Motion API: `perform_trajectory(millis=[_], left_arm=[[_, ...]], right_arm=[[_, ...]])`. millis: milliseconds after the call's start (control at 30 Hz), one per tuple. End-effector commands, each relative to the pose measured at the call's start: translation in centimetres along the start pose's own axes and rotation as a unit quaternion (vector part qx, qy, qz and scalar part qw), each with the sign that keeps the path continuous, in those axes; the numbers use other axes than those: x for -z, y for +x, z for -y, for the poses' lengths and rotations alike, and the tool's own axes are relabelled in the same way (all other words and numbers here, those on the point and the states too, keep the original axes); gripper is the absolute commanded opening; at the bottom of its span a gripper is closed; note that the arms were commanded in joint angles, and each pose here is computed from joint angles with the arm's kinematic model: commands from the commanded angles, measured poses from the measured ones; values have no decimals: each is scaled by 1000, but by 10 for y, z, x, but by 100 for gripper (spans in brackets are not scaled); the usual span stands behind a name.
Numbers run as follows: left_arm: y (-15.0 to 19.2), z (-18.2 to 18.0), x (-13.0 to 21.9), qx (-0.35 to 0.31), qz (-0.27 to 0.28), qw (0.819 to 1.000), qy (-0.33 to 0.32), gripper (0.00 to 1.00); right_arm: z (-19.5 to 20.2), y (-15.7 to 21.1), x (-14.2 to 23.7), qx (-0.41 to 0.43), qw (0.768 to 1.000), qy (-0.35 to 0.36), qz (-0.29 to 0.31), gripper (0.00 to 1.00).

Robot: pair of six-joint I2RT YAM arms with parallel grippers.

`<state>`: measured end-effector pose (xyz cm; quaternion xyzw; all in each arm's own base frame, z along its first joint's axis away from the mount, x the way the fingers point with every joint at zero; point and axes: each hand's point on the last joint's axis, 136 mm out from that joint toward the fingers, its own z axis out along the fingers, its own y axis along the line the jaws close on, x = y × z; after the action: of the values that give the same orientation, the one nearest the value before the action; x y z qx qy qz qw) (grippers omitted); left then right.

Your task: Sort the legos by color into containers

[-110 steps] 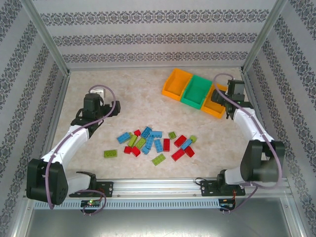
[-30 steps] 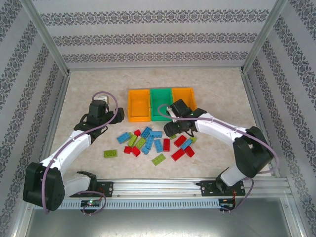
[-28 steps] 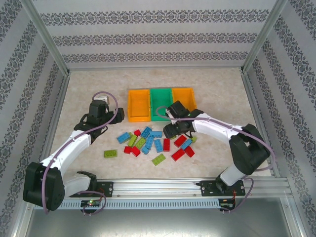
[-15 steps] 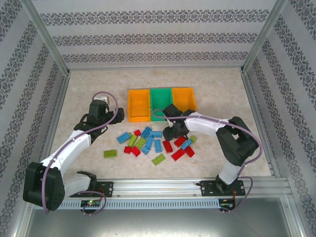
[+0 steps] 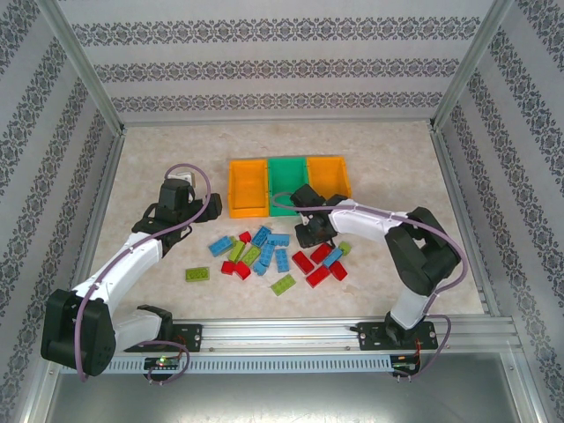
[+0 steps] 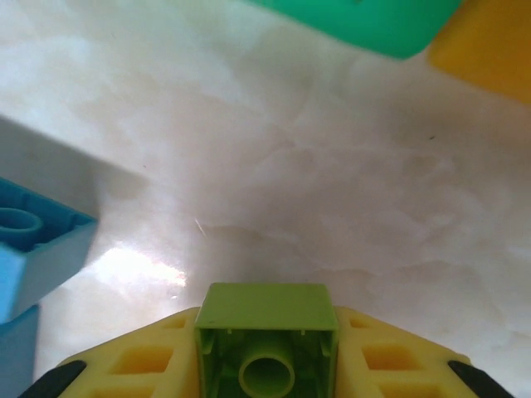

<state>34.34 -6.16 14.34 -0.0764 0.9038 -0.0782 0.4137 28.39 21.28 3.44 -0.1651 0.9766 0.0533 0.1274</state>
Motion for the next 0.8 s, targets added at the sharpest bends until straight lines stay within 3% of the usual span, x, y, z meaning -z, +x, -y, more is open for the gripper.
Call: perform_trajectory(millis=[0, 200, 500, 767], left_arm=[[8, 5, 1, -1, -14, 1000, 11, 100], [12, 7, 2, -2, -20, 1000, 11, 100], [39, -15, 9, 63, -58, 995, -44, 100], [96, -49, 37, 150, -135, 971, -130, 100]], right_arm=[[13, -31, 37, -40, 996, -7, 75, 28], [58, -74, 73, -129, 980, -23, 153, 28], [96, -110, 44, -173, 977, 18, 121, 31], [102, -123, 15, -182, 978, 35, 97, 41]])
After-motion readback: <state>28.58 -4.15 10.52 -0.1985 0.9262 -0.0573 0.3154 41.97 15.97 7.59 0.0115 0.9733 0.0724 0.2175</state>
